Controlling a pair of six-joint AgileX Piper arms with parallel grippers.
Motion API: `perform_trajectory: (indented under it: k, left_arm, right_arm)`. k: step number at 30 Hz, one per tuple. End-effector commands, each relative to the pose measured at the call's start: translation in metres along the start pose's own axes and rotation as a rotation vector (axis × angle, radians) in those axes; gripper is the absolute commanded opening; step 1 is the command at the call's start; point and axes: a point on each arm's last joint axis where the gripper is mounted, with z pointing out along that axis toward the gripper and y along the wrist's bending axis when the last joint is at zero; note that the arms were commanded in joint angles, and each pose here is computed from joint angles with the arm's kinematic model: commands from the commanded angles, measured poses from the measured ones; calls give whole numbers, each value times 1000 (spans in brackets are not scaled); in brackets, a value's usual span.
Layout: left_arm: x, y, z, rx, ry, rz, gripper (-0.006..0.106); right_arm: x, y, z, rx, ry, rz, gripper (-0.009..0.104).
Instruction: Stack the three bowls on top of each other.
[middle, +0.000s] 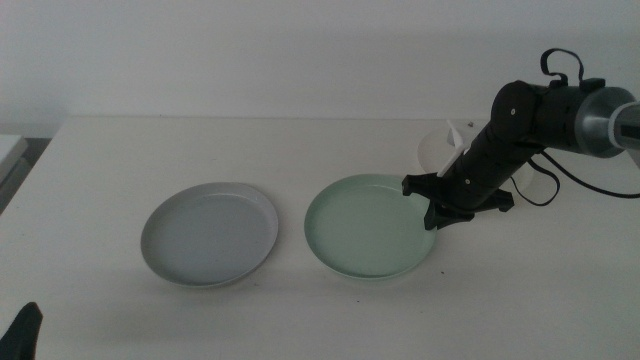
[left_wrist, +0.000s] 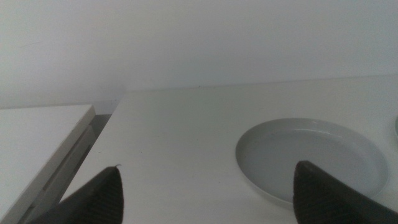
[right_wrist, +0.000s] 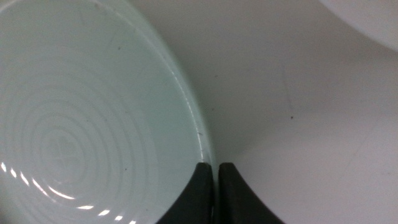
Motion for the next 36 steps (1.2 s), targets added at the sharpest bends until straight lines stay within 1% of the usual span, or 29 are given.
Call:
perform_trajectory:
  k: [1,3,4,7,8,9,11,13,14,17,18,20,23,28,31,33,34,36]
  left_arm:
    - [-1,0,0,5,-17,-3,94]
    - [-1,0,0,5,-17,-3,94]
    - [-1,0,0,5,-17,-3,94]
    - [-1,0,0,5,-17,-1,94]
    - [-1,0,0,5,-17,-1,94]
    - [-1,0,0,5,-17,-1,94]
    - [-1,0,0,5,-17,-3,94]
    - [-1,0,0,5,-17,-3,94]
    - [-1,0,0,5,-17,-3,94]
    - [-1,0,0,5,-17,-3,94]
    - [-1,0,0,5,-17,-3,94]
    - [-1,0,0,5,-17,-3,94]
    - [-1,0,0,5,-17,-3,94]
    - [-1,0,0,5,-17,-3,94]
    - [-1,0,0,5,-17,-3,94]
    - [-1,0,0,5,-17,-3,94]
    - [-1,0,0,5,-17,-3,94]
    - [-1,0,0,5,-17,-3,94]
  right_arm:
    - [-2,1,0,1,-7,-3,1]
    - [-2,0,0,10,-5,-12,11]
    - [-2,0,0,13,-6,-15,19]
    - [-8,-1,-10,26,-23,-34,47]
    - [-13,-2,-18,25,-42,-34,55]
    - [-19,-5,-28,27,-64,-30,65]
    - [-32,-18,-48,38,-102,-8,74]
    - [-48,-36,-67,80,-156,2,73]
    - [-55,-49,-75,121,-190,21,71]
    - [-71,-87,-86,250,-249,69,62]
    - [-75,-98,-85,276,-255,83,58]
    - [-81,-112,-79,288,-260,105,54]
    - [-87,-127,-59,298,-251,117,54]
    - [-91,-137,-26,300,-227,121,52]
    - [-91,-142,-10,297,-220,131,47]
    - [-92,-143,-4,293,-227,148,39]
    - [-92,-144,-3,294,-230,146,32]
    - [-94,-144,-2,292,-245,144,15]
